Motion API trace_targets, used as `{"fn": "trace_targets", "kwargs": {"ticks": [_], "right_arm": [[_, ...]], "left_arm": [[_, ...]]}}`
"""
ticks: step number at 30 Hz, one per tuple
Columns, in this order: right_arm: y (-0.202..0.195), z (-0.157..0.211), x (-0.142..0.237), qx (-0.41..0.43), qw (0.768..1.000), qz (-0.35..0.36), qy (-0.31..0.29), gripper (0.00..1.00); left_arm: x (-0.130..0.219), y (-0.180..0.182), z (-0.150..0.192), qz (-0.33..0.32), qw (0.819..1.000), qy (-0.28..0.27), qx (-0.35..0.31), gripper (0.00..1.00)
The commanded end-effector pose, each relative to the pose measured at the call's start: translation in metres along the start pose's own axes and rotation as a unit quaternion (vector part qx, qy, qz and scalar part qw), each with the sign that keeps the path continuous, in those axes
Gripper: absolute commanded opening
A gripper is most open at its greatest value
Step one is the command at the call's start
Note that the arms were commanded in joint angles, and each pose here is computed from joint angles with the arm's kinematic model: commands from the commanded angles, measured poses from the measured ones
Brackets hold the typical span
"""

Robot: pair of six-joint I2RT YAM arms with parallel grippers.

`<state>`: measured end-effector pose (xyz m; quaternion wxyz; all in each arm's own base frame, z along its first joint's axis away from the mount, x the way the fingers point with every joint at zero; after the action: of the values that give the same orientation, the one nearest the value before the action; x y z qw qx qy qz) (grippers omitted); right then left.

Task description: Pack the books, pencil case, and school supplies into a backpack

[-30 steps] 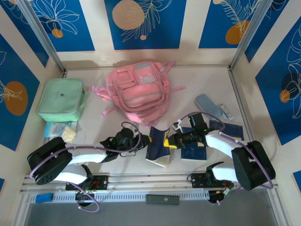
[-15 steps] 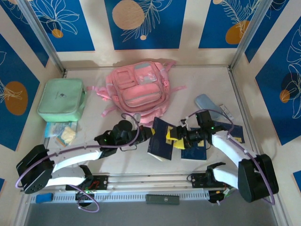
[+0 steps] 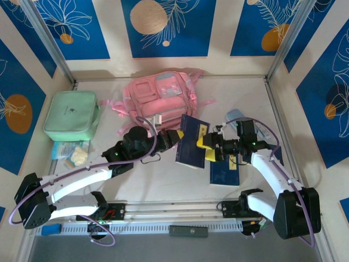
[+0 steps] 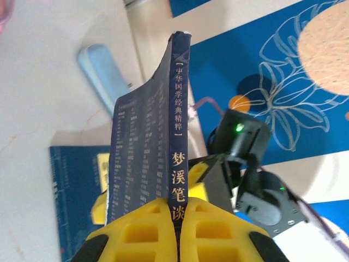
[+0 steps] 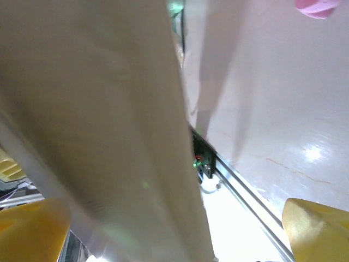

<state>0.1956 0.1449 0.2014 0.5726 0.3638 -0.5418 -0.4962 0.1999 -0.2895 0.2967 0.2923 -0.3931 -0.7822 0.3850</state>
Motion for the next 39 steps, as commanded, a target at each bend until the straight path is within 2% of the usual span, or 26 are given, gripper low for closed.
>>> {"fn": "trace_targets", "kwargs": {"ticks": [1, 8, 11, 15, 19, 25, 29, 33, 34, 36, 39], "right_arm": [[0.034, 0.002, 0.003, 0.035, 0.998, -0.050, 0.027, 0.99], [0.071, 0.006, 0.006, 0.068, 0.993, -0.086, 0.037, 1.00], [0.080, 0.008, 0.008, 0.071, 0.992, -0.095, 0.035, 0.93], [0.082, 0.012, 0.017, 0.076, 0.993, -0.092, 0.016, 0.82], [0.086, 0.018, 0.024, 0.084, 0.991, -0.099, 0.014, 0.73], [0.081, 0.021, 0.025, 0.077, 0.994, -0.083, 0.006, 0.46], [0.076, 0.016, 0.024, 0.065, 0.995, -0.073, -0.002, 0.19], [0.075, 0.012, 0.025, 0.063, 0.996, -0.054, -0.022, 0.00], [0.074, 0.011, 0.027, 0.059, 0.997, -0.045, -0.031, 0.00], [0.073, 0.007, 0.030, 0.050, 0.997, -0.032, -0.048, 0.00], [0.065, -0.003, 0.041, 0.022, 0.996, 0.004, -0.090, 0.00]], "left_arm": [[0.004, -0.039, -0.034, 0.065, 0.995, -0.069, 0.020, 0.00], [-0.007, -0.054, -0.048, 0.096, 0.990, -0.095, 0.044, 0.00], [-0.011, -0.051, -0.050, 0.089, 0.990, -0.100, 0.041, 0.00], [-0.005, -0.039, -0.053, 0.033, 0.994, -0.102, 0.010, 0.00], [-0.003, -0.029, -0.053, 0.013, 0.995, -0.098, 0.004, 0.00], [-0.005, -0.017, -0.050, -0.010, 0.996, -0.092, -0.003, 0.00], [-0.008, -0.014, -0.047, -0.015, 0.996, -0.083, -0.008, 0.00], [-0.010, -0.007, -0.043, -0.031, 0.997, -0.065, -0.023, 0.00], [-0.010, -0.006, -0.043, -0.033, 0.997, -0.059, -0.032, 0.04], [-0.008, -0.003, -0.042, -0.045, 0.996, -0.038, -0.065, 0.30], [-0.002, 0.014, -0.041, -0.105, 0.981, 0.031, -0.160, 0.48]]}}
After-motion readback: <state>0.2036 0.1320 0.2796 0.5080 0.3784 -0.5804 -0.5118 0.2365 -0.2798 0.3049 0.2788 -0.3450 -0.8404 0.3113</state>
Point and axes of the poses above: each hand's point on the last joint's axis, 136 mm out from that joint toward the fingers, its own x axis back along the fingers, its own y axis along the line the jaws close on, z = x × y, the point moved 5 cm from there along x, back along the fingers, and after that the axes turned 10 degrees about -x, right-handed, at the moved point
